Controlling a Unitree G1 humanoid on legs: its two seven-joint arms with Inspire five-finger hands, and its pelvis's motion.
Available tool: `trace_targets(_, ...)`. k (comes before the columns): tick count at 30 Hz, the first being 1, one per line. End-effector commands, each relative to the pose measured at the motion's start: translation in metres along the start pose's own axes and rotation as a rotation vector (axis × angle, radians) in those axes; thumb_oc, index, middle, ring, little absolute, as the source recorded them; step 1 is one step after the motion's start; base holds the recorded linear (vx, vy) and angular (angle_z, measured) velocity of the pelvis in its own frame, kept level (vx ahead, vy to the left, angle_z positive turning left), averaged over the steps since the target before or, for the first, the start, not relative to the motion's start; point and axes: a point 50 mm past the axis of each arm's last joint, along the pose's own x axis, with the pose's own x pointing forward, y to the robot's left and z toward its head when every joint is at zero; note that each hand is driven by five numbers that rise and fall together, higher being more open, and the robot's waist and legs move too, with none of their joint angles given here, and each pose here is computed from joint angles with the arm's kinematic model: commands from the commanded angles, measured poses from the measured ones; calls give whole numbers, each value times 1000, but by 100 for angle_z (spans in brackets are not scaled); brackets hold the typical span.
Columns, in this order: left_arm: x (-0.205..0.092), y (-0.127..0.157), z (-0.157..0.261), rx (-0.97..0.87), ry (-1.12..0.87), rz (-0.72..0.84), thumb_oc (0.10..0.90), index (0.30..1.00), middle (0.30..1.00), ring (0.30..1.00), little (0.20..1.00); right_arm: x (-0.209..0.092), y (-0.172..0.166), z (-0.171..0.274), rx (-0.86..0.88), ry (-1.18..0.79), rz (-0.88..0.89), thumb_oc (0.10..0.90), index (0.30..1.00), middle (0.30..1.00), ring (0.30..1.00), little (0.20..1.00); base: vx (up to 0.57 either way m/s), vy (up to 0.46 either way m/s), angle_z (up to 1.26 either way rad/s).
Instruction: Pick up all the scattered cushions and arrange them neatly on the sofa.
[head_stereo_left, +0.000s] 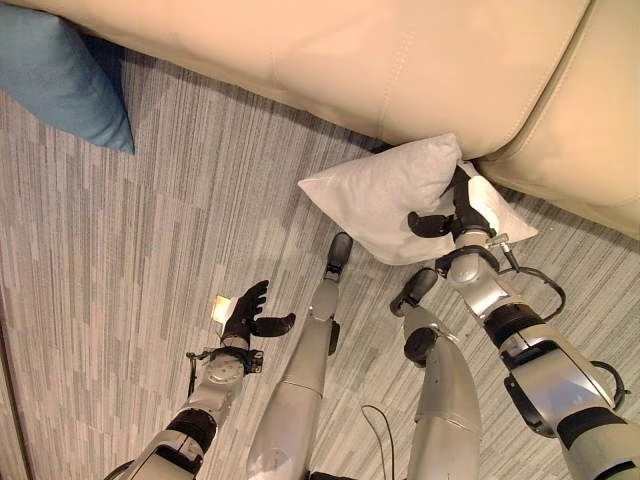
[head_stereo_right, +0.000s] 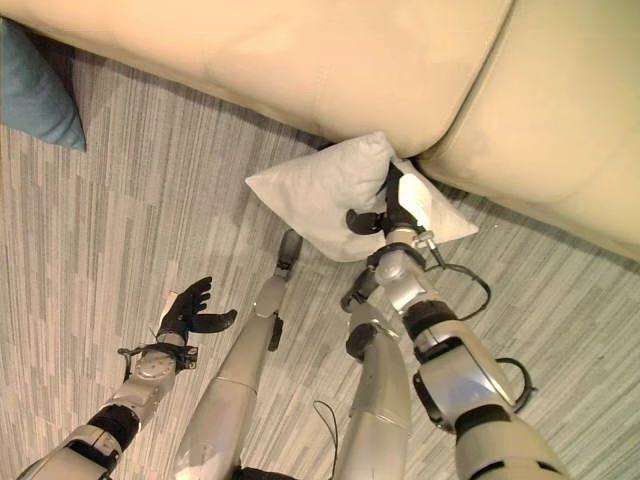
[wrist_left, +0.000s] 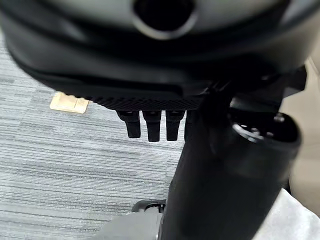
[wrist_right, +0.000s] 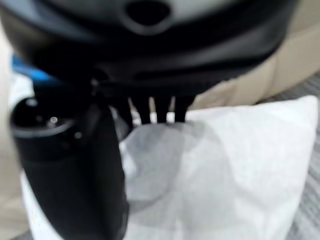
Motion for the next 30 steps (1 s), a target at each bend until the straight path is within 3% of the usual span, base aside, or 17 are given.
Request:
trace_targets(1,-9,15,-11,5,10,60,800,900,900,900,900,12,-22,30,71,-135,-70,609,613,613,613,613,32,57,10)
trace_targets(2,-8,15,-10,5,6,60,800,900,900,900,900,13,-25,34,90,-146,-82,400,300,300,300,300,35,60,10)
trace_targets(10,-14,13,-19,-7,36,64,800,900,900,900,900,3,-40,55,267,-281,-147,400,300,300,300,300,24,3,4)
trace_targets(24,-44,15,-71,9,231,51,800,900,900,900,900,-69,4,-6,361,-189,21,400,300,300,300,300,39,-27,3)
trace_targets(30,-62,22,-85,12,264,28,800,900,900,900,900,-97,-4,-30,359,-177,69,400,300,300,300,300,121,-38,4)
